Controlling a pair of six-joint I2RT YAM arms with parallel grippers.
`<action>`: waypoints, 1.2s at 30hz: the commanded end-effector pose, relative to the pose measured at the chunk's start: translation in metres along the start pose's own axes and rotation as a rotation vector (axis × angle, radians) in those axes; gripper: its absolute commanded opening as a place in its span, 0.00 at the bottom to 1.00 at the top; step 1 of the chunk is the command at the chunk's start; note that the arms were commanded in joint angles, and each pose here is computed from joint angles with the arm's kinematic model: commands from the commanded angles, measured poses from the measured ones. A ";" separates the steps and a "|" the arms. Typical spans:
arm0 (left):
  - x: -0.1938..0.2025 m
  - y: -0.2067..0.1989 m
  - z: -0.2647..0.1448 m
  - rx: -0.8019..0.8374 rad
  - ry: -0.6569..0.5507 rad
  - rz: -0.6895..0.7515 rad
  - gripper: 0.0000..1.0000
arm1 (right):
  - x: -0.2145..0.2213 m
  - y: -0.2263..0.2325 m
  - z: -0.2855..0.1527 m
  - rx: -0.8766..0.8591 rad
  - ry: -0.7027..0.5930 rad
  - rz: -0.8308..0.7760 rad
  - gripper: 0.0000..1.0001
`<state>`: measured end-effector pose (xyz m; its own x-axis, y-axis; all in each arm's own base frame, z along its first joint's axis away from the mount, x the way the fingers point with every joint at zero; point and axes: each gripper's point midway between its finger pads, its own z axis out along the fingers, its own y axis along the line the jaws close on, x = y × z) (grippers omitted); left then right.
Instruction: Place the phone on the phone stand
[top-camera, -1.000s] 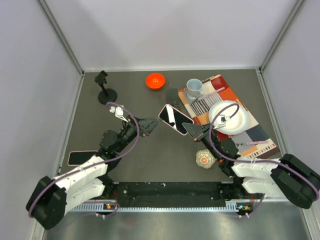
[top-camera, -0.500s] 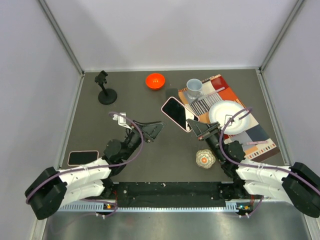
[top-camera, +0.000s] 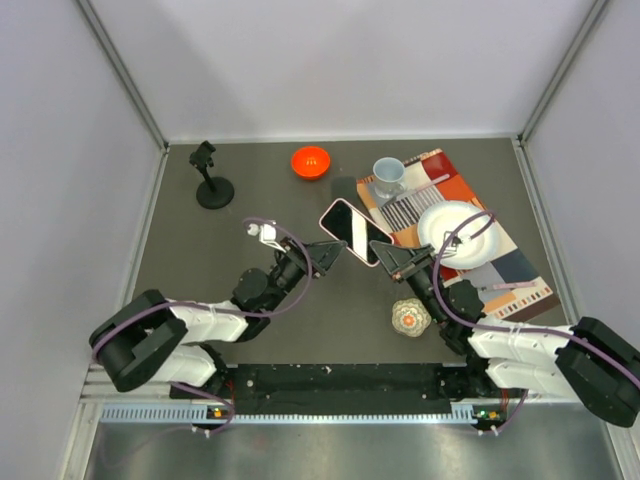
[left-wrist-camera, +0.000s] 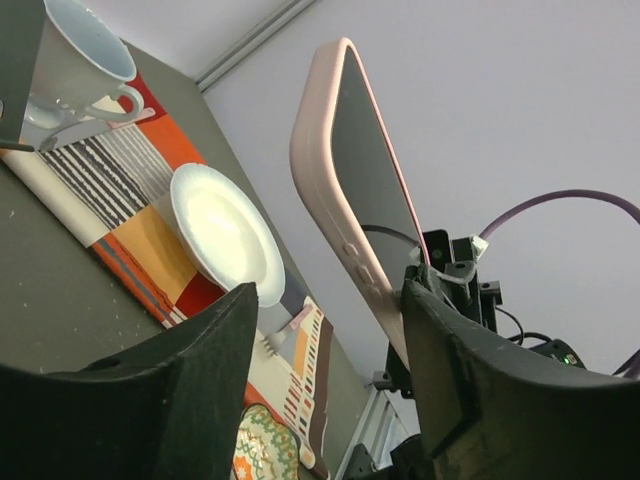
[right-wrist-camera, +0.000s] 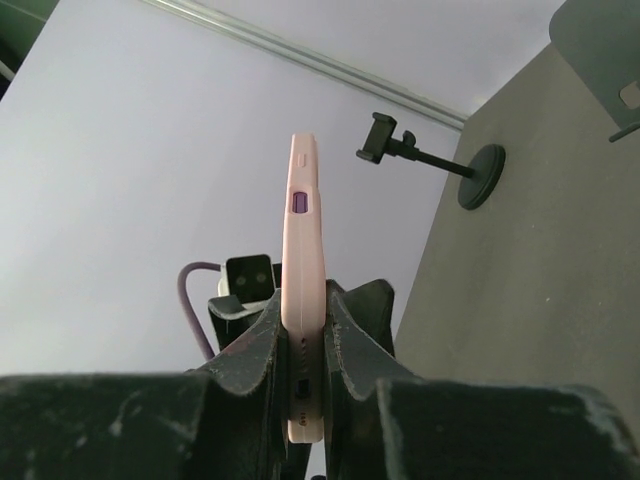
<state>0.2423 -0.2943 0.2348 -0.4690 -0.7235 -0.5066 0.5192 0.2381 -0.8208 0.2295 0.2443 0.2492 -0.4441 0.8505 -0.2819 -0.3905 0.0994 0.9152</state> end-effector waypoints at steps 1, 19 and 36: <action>-0.042 -0.082 0.007 0.336 -0.164 -0.008 0.66 | -0.029 0.101 -0.011 -0.367 -0.088 0.173 0.00; -0.005 -0.102 0.004 0.387 0.139 0.343 0.00 | 0.047 0.028 -0.023 -0.015 0.403 -0.172 0.76; 0.034 -0.084 -0.054 0.391 0.769 0.820 0.00 | 0.001 0.054 -0.067 0.076 0.828 -1.048 0.95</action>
<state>0.1763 -0.3019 0.2548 -0.2383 0.0921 -0.9668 0.9194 0.3420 -0.1940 0.1687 0.2211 0.2499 -0.4307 -0.0900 -0.8980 -0.7131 0.6438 0.2775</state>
